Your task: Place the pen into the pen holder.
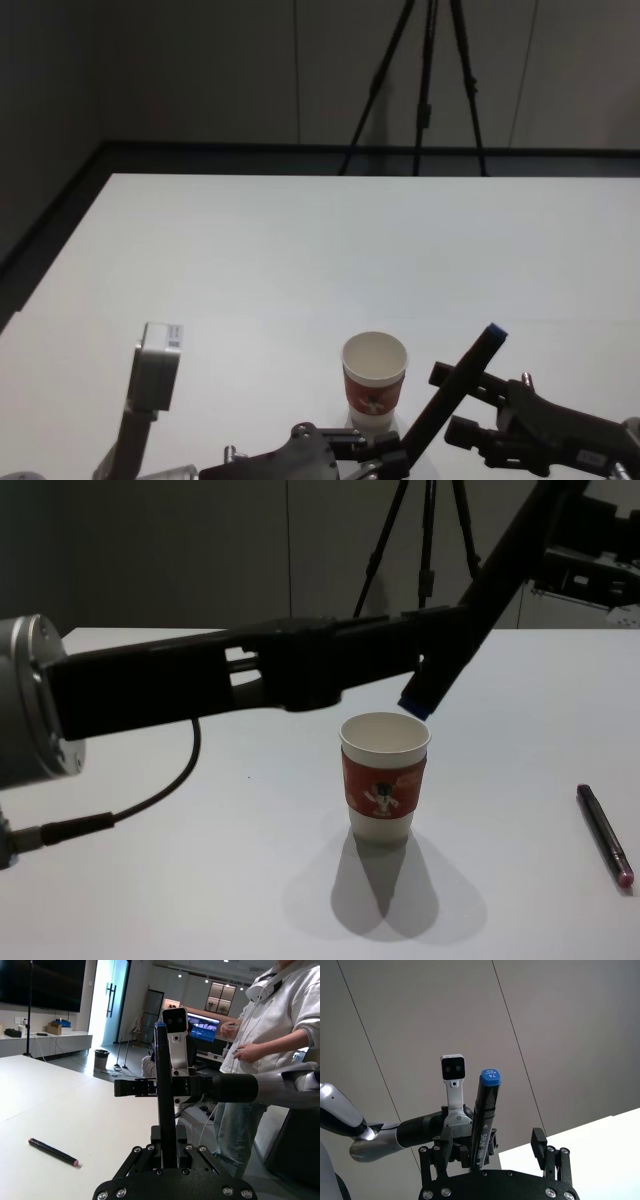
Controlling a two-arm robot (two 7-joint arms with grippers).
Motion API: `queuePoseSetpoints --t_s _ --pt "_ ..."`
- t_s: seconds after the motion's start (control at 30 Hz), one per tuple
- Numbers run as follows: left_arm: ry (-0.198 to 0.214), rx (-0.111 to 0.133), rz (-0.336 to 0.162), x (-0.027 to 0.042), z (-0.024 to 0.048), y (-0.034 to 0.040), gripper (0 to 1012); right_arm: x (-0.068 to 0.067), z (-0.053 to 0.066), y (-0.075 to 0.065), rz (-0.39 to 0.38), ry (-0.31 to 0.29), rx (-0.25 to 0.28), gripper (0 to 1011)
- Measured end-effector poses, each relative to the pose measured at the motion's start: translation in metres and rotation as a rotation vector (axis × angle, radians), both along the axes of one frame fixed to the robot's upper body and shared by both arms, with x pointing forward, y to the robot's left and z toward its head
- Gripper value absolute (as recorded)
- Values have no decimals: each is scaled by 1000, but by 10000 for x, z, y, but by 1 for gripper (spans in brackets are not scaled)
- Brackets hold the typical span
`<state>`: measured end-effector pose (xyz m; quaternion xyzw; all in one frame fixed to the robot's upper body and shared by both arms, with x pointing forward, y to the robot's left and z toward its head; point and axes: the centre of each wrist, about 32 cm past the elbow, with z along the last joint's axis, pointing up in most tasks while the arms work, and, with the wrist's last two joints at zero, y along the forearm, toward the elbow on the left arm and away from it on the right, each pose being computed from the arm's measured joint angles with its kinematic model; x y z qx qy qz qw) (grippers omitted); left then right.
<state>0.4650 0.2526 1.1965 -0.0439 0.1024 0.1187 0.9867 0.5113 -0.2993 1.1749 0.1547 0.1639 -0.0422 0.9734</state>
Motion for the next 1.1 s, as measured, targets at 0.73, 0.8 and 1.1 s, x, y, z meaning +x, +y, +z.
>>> queuePoseSetpoints --t_s 0.73,0.8,1.1 --pt "0 0 0 0 0 0 163 0 0 0 0 0 0 650" --pt "0 0 0 0 0 0 161 0 0 0 0 0 0 592" --pt "0 0 2 0 0 1 163 0 0 0 1 -1 0 295"
